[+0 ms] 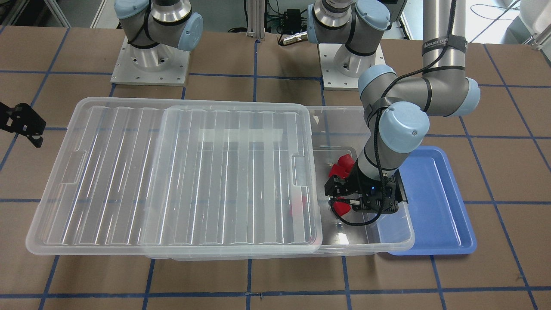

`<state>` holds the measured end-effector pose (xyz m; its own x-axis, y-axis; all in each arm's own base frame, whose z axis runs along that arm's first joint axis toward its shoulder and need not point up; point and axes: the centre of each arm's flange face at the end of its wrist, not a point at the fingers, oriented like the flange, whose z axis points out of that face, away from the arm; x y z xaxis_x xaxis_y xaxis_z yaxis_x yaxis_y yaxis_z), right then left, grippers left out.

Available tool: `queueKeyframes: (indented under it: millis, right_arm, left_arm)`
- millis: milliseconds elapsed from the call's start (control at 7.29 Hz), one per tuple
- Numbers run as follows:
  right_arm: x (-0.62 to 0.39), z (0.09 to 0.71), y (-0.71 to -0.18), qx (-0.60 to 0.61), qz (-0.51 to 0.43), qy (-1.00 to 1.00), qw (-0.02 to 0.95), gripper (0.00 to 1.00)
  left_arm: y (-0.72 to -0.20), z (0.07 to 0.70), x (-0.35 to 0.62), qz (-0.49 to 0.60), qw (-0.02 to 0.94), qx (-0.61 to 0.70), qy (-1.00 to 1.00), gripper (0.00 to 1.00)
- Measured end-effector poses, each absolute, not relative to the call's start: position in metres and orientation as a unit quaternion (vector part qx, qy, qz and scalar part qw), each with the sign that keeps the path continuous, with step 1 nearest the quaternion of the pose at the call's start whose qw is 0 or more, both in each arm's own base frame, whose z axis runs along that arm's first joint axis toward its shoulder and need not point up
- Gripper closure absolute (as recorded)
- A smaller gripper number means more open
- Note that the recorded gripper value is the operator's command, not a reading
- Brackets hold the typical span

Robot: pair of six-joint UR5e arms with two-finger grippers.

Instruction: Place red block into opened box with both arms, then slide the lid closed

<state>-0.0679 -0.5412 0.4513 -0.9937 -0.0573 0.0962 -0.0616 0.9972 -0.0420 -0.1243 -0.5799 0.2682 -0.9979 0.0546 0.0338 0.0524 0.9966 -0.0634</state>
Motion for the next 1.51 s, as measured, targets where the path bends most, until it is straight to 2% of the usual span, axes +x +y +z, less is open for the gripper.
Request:
queueKeyframes:
  millis: [412,1098,1510]
  right_arm:
    - [-0.068,0.446,-0.539,0.031,0.006,-0.999,0.041,0.00]
    - [-0.070,0.432,-0.541,0.036,-0.008,-0.999,0.039,0.00]
    - [-0.097,0.400,-0.539,0.016,-0.023,-0.999,0.041,0.00]
  left_arm:
    - [-0.567,0.320,-0.126,0.020,0.018,-0.027,-0.999,0.00]
    - [-0.536,0.463,-0.128,-0.008,0.013,-0.029,-0.999,0.00]
    - [-0.526,0.488,-0.128,0.003,0.013,-0.030,-0.999,0.00]
